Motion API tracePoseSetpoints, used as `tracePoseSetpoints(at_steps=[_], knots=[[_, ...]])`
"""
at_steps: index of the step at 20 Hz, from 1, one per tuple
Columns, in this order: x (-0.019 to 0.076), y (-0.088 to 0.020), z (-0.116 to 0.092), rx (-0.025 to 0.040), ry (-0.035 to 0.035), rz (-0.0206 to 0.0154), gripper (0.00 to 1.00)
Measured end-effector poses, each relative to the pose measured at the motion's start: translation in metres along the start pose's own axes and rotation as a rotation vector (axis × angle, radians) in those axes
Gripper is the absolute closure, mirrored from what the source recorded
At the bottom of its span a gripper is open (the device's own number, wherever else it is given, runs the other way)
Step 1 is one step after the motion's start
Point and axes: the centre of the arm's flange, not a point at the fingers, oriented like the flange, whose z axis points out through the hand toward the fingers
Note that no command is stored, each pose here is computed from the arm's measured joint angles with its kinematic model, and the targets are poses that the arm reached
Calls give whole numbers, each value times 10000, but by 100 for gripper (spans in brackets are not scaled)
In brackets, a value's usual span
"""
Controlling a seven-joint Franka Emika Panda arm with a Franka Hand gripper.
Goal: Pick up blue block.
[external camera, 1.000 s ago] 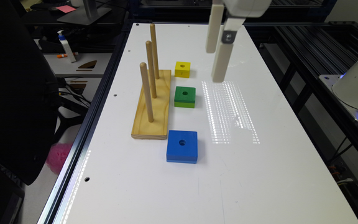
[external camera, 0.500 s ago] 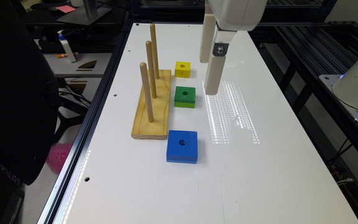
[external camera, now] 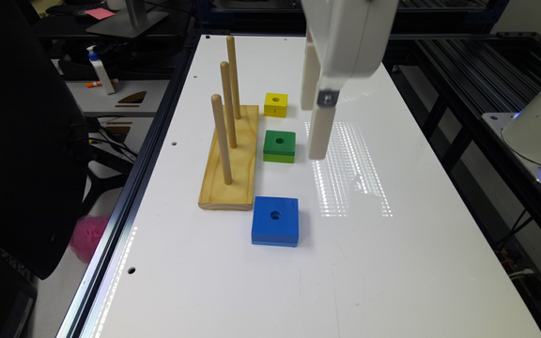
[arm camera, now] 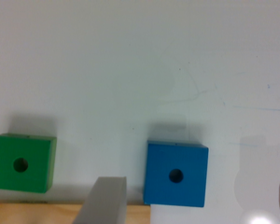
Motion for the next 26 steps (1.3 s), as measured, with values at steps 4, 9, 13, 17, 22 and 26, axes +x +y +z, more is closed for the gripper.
tracePoseSetpoints(at_steps=[4, 9, 13, 17, 22, 26], knots=[[2, 2, 20, -22, -19, 5, 0], [23, -3, 355, -101, -154, 2, 0], [56, -25, 613, -36, -213, 21, 0], [58, -25, 656, -34, -231, 28, 0], [63, -19, 856, -67, -323, 47, 0], [73, -19, 960, -45, -349, 65, 0]])
